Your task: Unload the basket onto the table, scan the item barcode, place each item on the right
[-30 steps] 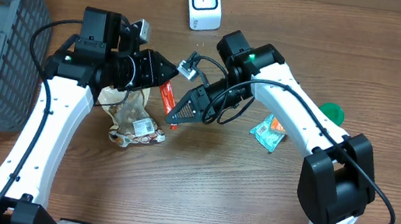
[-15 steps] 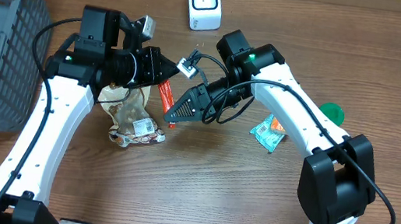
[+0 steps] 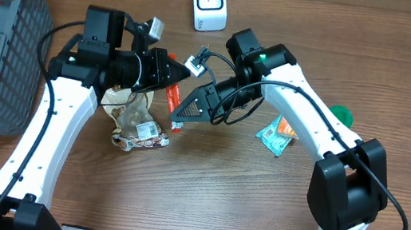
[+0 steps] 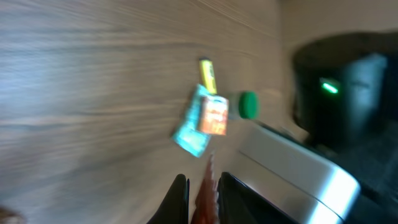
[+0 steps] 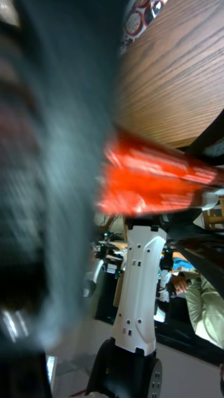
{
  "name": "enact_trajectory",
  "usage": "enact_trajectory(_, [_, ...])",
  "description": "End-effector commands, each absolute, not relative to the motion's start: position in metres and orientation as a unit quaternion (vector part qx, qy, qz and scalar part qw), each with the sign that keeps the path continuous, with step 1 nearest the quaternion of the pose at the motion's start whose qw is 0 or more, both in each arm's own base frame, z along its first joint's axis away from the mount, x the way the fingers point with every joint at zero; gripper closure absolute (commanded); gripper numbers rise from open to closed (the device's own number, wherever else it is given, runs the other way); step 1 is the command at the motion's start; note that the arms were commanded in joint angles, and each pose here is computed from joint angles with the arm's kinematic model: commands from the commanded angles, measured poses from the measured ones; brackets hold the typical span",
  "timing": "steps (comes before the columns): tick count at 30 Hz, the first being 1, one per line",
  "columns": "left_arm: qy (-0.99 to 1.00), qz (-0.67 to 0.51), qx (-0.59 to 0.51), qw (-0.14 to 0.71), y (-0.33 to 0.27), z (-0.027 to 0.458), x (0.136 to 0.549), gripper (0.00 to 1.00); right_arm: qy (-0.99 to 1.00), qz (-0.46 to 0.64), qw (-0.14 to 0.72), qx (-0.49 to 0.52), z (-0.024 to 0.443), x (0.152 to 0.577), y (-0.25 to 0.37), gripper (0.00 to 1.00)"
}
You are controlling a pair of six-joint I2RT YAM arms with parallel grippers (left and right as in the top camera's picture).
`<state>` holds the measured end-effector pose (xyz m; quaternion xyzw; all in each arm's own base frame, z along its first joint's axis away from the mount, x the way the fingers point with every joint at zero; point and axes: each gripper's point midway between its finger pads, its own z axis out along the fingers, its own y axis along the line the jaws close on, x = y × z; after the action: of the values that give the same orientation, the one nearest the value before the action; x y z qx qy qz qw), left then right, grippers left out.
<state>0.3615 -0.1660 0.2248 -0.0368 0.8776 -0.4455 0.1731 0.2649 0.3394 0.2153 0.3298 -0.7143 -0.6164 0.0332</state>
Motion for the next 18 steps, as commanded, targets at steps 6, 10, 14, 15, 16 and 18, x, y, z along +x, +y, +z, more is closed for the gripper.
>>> enact_trajectory(6, [0.822, -0.549, -0.018, 0.147, -0.18, 0.266, 0.353, 0.96, -0.721, -0.615, 0.022, 0.318, 0.219, 0.275, 0.33, 0.6])
enact_trajectory(10, [0.82, -0.553, -0.018, 0.147, -0.179, 0.268, 0.353, 0.96, -0.722, -0.615, 0.021, 0.317, 0.219, 0.276, 0.329, 0.61])
enact_trajectory(14, [0.816, -0.555, -0.023, 0.156, -0.175, 0.271, 0.358, 0.96, -0.716, -0.622, 0.02, 0.316, 0.222, 0.276, 0.33, 0.61])
enact_trajectory(15, [0.816, -0.556, -0.025, 0.157, -0.175, 0.272, 0.359, 0.96, -0.708, -0.632, 0.021, 0.314, 0.226, 0.275, 0.331, 0.62])
enact_trajectory(16, [0.816, -0.556, -0.027, 0.157, -0.174, 0.272, 0.36, 0.96, -0.704, -0.637, 0.022, 0.313, 0.229, 0.275, 0.331, 0.65])
enact_trajectory(18, [0.816, -0.556, -0.028, 0.157, -0.174, 0.272, 0.36, 0.96, -0.696, -0.645, 0.02, 0.314, 0.232, 0.275, 0.332, 0.73])
